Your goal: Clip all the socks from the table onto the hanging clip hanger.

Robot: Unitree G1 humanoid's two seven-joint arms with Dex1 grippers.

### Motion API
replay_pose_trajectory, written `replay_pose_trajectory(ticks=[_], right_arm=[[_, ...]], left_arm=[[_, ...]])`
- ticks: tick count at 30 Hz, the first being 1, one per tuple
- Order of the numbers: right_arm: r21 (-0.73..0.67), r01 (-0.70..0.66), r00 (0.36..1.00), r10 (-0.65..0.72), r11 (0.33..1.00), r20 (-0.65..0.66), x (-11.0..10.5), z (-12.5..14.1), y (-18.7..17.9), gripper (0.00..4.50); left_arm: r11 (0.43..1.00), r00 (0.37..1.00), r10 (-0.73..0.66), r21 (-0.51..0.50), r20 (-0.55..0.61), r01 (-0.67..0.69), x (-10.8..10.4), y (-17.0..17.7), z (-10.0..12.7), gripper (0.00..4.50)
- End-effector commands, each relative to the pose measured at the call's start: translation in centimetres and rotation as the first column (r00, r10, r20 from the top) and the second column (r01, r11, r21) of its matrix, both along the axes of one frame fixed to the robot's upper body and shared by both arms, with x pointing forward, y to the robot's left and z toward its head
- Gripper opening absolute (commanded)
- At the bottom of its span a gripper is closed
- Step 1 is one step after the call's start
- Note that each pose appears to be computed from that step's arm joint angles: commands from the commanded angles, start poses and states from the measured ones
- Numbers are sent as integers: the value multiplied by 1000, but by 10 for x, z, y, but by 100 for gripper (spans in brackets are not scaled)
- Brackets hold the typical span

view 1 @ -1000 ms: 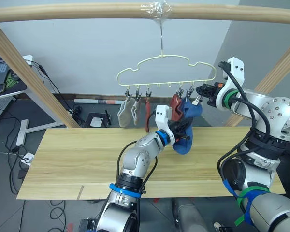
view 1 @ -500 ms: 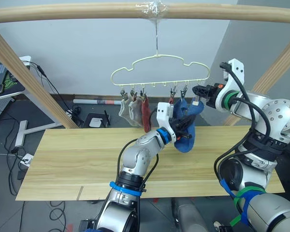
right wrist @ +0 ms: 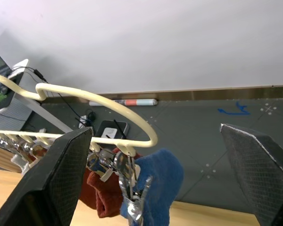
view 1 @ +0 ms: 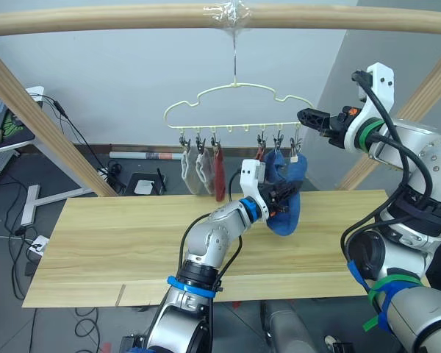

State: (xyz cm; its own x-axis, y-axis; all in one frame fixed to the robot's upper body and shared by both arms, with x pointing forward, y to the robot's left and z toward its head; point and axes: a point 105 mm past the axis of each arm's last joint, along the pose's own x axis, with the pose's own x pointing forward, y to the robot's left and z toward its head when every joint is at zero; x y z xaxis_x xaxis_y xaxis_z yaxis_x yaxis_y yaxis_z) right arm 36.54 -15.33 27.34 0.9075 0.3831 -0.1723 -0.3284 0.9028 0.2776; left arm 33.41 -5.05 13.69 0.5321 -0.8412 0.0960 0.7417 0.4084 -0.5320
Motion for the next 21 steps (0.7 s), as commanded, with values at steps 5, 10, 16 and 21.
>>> replay_pose_trajectory(ticks=[5, 10, 16, 21], right_arm=[[-28, 10, 998, -8, 1000, 65, -11, 7, -6, 450], [-44, 15, 998, -12, 999, 64, -14, 1, -11, 450], [-117, 42, 997, -34, 992, 70, -26, -25, -50, 450], [-272, -29, 992, 62, 962, 112, -33, -40, -66, 450]], left_arm=[[995, 998, -66, -76, 15, 66, -7, -14, 23, 371], [1000, 1000, -30, 10, 7, 30, -7, 4, 0, 446], [973, 993, 43, 220, 114, -67, -3, 118, -4, 446], [884, 978, 100, 434, 183, -172, 5, 204, 1, 446]])
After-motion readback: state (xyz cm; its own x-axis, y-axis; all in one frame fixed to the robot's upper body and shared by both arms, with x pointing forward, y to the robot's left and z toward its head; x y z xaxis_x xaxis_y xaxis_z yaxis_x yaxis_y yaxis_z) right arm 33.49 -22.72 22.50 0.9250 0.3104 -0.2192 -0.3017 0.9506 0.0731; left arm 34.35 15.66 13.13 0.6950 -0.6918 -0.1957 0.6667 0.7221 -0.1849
